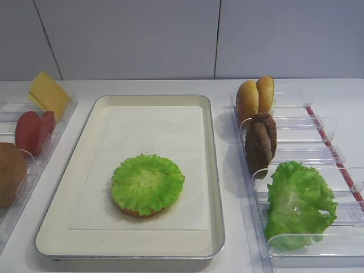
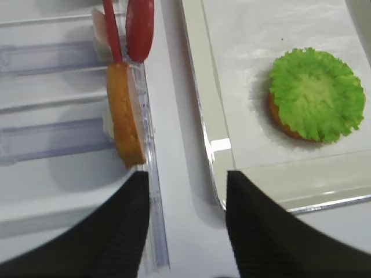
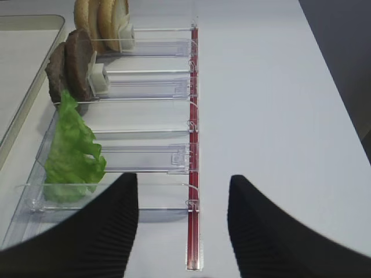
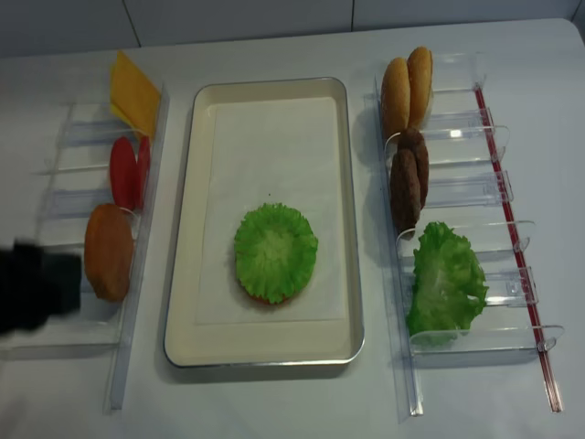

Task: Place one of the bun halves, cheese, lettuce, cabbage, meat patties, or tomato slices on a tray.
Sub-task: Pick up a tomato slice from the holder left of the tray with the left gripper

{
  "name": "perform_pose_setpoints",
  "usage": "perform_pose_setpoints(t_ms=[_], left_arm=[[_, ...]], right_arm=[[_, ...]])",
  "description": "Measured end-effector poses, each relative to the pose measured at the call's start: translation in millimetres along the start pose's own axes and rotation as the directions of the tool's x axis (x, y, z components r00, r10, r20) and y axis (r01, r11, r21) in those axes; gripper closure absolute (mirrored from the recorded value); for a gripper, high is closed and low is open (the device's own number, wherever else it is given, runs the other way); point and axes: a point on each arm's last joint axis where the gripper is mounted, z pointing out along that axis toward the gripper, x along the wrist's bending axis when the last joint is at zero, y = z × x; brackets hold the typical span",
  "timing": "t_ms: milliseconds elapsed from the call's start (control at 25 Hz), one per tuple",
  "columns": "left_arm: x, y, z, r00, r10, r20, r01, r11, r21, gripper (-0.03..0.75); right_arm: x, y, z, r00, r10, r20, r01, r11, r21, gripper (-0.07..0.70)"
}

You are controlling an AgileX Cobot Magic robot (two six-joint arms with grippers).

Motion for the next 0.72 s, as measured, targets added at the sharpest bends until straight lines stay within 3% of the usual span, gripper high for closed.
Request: perform_pose_setpoints(t_ms=[80,360,560,640,720], left_arm=[[1.4,25.9,11.7,1.000,0.020,-0.001,-0.020,0.999,0.032,0.398],[9.7,96.9,83.1,1.000,0.030,0.005,-0.030,0.980,0.197,0.398],[14.5,125.4,132.8,1.000,0.027,0.010,-0.029,0.959,0.282,0.398],[13.1,134.1,158.2,0.998,0.055,0.004,-0.054,0.943,0.328,0.398],[13.2,135.4,166.5,0.998,0.060,-0.004,-0.055,0.936,0.347,0.398]], right_arm=[[0.0,0.0,0.0,1.000,0.000,0.000,0.000,1.000,0.000,0.253],[0.0,0.0,0.0,1.000,0.000,0.000,0.000,1.000,0.000,0.253],[0.0,0.0,0.0,1.000,0.000,0.000,0.000,1.000,0.000,0.253],[0.0,0.0,0.0,1.000,0.000,0.000,0.000,1.000,0.000,0.253],[0.0,0.0,0.0,1.000,0.000,0.000,0.000,1.000,0.000,0.253]])
